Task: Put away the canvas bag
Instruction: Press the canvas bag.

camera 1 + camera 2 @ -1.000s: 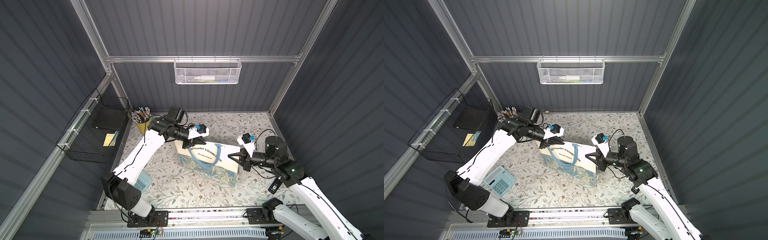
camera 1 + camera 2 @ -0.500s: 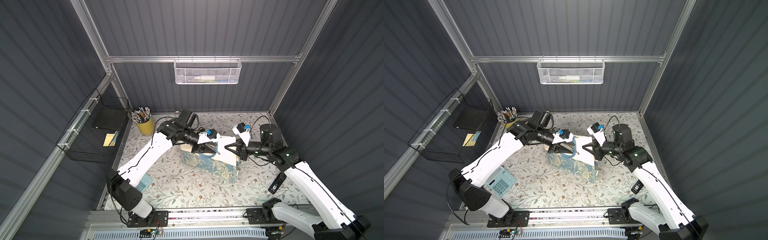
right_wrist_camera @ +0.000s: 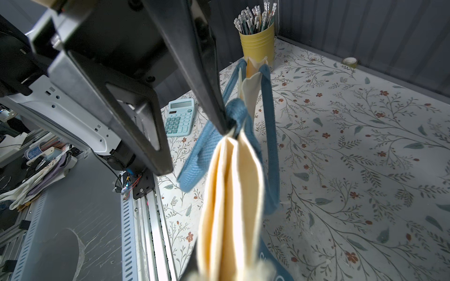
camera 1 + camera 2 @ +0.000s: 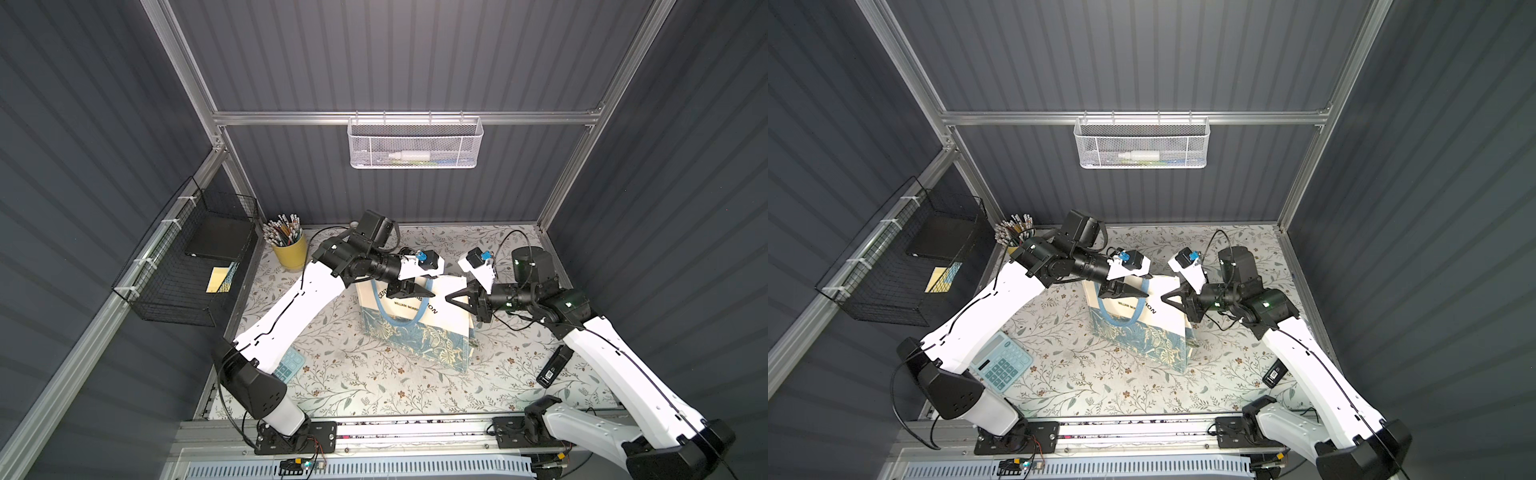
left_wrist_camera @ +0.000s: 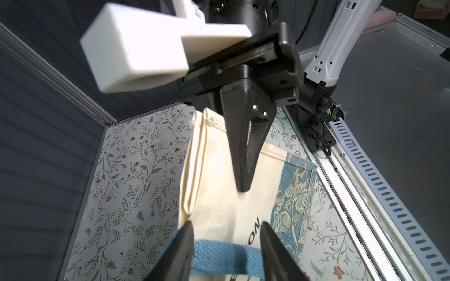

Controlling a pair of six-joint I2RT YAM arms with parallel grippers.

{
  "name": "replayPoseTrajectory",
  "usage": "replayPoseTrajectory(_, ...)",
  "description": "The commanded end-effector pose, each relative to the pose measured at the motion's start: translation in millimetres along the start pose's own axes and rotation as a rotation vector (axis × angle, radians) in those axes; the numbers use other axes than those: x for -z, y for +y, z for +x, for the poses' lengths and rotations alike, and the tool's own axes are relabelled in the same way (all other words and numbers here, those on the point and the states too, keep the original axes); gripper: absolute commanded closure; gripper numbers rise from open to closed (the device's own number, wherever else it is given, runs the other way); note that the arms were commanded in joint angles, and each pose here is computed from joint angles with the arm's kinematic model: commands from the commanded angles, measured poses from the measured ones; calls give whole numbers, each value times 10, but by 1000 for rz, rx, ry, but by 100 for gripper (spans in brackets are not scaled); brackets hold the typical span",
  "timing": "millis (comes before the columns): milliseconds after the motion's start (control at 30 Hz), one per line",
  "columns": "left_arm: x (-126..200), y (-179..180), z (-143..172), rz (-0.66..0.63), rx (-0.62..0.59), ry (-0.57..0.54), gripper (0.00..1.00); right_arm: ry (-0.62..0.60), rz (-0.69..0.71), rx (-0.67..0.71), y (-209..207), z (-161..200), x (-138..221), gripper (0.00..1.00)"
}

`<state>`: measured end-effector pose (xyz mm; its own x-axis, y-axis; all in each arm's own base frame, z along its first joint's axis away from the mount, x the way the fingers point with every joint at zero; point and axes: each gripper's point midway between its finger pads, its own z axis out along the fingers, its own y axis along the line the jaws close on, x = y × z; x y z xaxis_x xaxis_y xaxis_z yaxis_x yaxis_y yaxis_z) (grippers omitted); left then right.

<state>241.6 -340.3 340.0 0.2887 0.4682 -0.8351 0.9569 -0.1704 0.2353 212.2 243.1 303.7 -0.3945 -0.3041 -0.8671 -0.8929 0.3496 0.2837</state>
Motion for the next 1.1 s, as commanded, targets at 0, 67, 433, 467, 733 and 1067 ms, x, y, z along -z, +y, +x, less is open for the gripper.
replayPoseTrajectory(0, -83, 102, -10, -20, -5, 18, 54, -15, -101, 41, 269, -72, -14, 100)
replayPoseTrajectory(67, -127, 120, 6, -24, -14, 32, 53, 0, -120, 44, 316, -62, -58, 100)
replayPoseTrajectory(433, -138, 109, -37, 0, -3, 27, 62, -10, -57, 85, 256, -137, -125, 100)
replayPoseTrajectory(467, -151, 92, -29, 13, 9, 25, 62, -19, -32, 92, 216, -175, -120, 100)
replayPoseTrajectory(733, -244, -65, 60, 116, 103, 21, 63, -33, 33, 126, 90, -331, -136, 100)
replayPoseTrajectory(1067, -191, -66, 42, 106, 23, 43, 100, 29, 48, 82, -25, -196, -242, 70)
